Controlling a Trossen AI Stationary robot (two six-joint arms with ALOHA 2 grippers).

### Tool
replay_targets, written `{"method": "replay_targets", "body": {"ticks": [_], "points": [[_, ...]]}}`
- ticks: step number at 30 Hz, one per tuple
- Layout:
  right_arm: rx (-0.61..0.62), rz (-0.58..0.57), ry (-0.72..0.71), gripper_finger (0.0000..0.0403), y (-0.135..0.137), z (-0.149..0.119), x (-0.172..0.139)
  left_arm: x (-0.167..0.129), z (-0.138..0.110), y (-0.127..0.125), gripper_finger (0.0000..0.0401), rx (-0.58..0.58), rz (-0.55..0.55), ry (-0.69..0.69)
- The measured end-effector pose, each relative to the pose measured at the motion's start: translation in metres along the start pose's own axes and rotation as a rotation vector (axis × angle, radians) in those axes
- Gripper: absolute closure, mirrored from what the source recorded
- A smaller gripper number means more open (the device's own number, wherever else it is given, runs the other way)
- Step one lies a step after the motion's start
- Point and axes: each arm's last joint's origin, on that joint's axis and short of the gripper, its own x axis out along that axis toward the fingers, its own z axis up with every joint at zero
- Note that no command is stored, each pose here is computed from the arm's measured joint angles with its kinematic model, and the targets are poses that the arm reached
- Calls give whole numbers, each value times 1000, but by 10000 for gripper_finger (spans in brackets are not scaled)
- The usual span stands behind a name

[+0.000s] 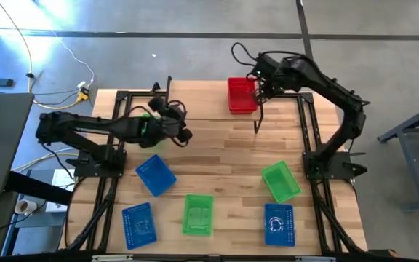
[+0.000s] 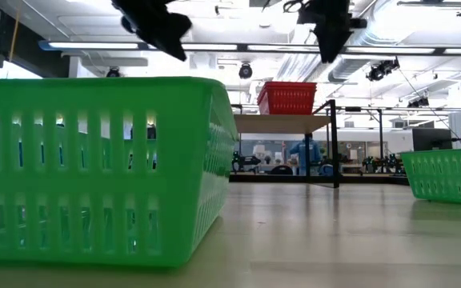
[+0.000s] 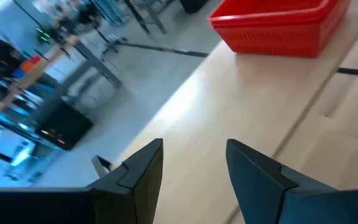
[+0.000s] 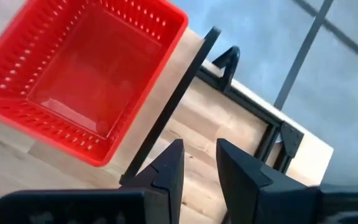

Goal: Stack baskets on shelf by color
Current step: Stack the top left green basket on the top of the right green basket

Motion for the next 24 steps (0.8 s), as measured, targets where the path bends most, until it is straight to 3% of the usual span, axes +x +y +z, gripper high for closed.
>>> {"method": "replay_targets", "body": {"ticks": [11, 19, 24], "points": [[-74, 80, -47, 318, 1, -15, -24, -21, -23, 25, 233, -174, -107, 173], [-174, 230, 17, 318, 19, -25, -27, -24, -40, 28, 233, -214, -121, 326], [-273, 279, 106, 318, 42, -47, -19, -23, -51, 23, 233, -191, -132, 360]]}}
